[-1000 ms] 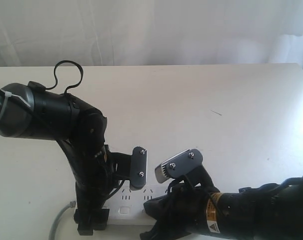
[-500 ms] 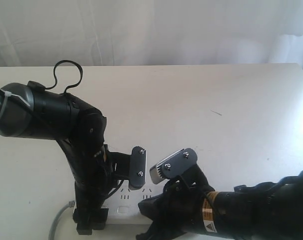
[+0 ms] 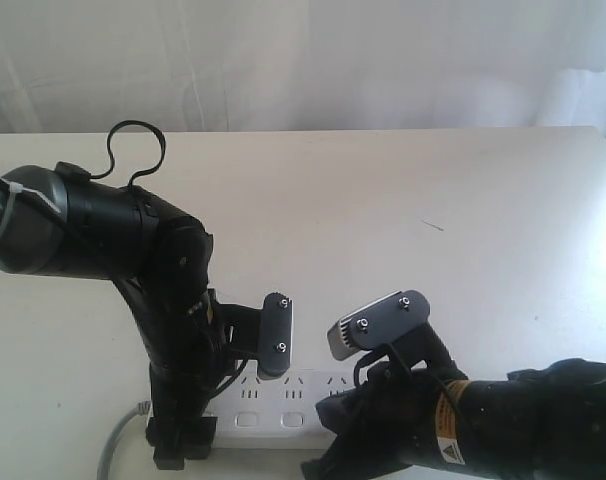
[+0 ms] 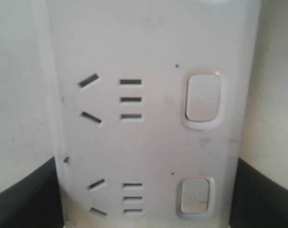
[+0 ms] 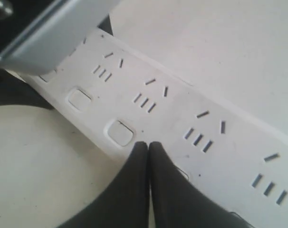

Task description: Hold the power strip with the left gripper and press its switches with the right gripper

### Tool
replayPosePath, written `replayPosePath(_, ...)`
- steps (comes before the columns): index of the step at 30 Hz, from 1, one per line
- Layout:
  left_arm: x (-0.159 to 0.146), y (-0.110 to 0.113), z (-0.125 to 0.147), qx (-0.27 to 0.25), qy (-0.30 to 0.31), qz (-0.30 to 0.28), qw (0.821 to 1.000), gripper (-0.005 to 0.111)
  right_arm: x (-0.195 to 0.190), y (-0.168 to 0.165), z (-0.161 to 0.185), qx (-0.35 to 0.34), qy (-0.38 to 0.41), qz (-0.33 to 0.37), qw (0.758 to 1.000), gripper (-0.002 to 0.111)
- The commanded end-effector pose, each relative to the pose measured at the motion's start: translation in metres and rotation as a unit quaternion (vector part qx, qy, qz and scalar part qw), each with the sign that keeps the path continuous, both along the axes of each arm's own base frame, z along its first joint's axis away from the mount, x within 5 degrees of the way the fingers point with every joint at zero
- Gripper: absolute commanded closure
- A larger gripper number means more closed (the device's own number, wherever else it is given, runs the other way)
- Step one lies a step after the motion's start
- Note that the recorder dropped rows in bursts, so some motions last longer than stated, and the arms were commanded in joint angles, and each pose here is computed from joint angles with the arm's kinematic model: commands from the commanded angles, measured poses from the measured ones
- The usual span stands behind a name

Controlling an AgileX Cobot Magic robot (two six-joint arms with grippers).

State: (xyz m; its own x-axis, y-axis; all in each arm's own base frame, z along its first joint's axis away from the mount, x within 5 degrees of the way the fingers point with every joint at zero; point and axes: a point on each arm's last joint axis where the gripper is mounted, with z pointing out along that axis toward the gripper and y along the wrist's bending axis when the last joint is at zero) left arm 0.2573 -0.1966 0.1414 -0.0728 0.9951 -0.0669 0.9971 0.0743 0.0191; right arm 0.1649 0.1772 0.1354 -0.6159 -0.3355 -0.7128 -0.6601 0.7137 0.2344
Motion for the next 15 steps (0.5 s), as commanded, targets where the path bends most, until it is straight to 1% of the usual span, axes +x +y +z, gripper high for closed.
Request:
replayPosePath(1,-0.0089,0.0059,-0.0221,0.029,0.05,0.022,0.998,0.107,-0.0006,-0.0016,-0.0038,-0.01,0.005,-0.003,1.0,0.108)
replayPosePath(15,-0.0089,0.0059,-0.0221,0.029,0.05,0.025,0.998,0.107,-0.0004,-0.0033,-0.0051,-0.02,0.008,-0.008,1.0,0.108)
